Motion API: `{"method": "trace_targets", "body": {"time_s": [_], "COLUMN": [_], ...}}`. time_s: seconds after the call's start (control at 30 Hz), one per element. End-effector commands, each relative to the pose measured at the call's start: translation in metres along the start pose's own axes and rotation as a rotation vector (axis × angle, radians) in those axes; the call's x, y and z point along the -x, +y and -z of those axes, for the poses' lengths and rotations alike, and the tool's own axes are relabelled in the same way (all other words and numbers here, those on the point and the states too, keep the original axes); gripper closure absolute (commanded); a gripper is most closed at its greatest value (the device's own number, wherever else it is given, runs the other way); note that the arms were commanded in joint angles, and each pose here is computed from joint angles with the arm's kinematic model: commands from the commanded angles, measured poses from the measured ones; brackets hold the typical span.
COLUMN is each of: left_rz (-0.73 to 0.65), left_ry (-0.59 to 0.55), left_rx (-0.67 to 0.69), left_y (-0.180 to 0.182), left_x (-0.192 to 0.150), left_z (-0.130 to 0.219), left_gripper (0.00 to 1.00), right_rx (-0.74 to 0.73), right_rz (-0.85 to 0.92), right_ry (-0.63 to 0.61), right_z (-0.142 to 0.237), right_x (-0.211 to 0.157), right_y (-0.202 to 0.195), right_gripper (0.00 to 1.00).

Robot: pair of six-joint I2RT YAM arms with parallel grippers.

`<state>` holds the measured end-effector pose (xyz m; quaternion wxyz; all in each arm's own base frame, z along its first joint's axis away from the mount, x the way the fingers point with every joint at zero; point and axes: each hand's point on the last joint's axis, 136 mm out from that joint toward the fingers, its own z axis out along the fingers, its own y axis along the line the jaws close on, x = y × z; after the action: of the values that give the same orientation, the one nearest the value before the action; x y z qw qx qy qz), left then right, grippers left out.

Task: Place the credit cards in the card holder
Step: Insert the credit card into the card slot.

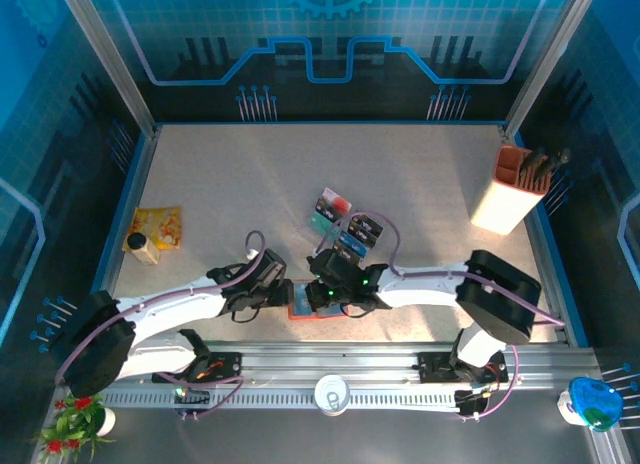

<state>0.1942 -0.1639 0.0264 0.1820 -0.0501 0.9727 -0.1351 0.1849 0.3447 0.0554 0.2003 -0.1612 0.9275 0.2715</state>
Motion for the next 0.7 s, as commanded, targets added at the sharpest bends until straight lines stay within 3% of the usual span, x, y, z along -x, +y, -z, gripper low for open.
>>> {"method": "trace_targets", "body": {"time_s": [0.0, 0.17, 0.37, 0.67], "left_rz": [-0.019, -0.013, 0.006, -0.04], "left_ry": [-0.047, -0.066, -0.04, 0.022], "left_rx": [-0.016, -0.091, -0.177, -0.14], "left_y": [-0.009, -0.03, -0.054, -0.062], "left_x": [0.018, 0.03, 0.031, 0.008], "left_z": [0.022, 0.041, 0.043, 0.015], "left_gripper": [0.32, 0.27, 0.27, 0.28], "right_rx": [-0.033, -0.055, -0.063, -0.089], "right_rz": [-0.007, -0.041, -0.042, -0.043], "right_ry": [-0.039, -0.053, -0.038, 0.005], "right_z": [0.021, 0.036, 0.036, 0.016], "right_x": [0.007, 0.009, 0.007, 0.003], "right_y": [-0.016, -0.043, -0.052, -0.06], "right_gripper": [0.98, 0.89, 0.89, 0.92]}}
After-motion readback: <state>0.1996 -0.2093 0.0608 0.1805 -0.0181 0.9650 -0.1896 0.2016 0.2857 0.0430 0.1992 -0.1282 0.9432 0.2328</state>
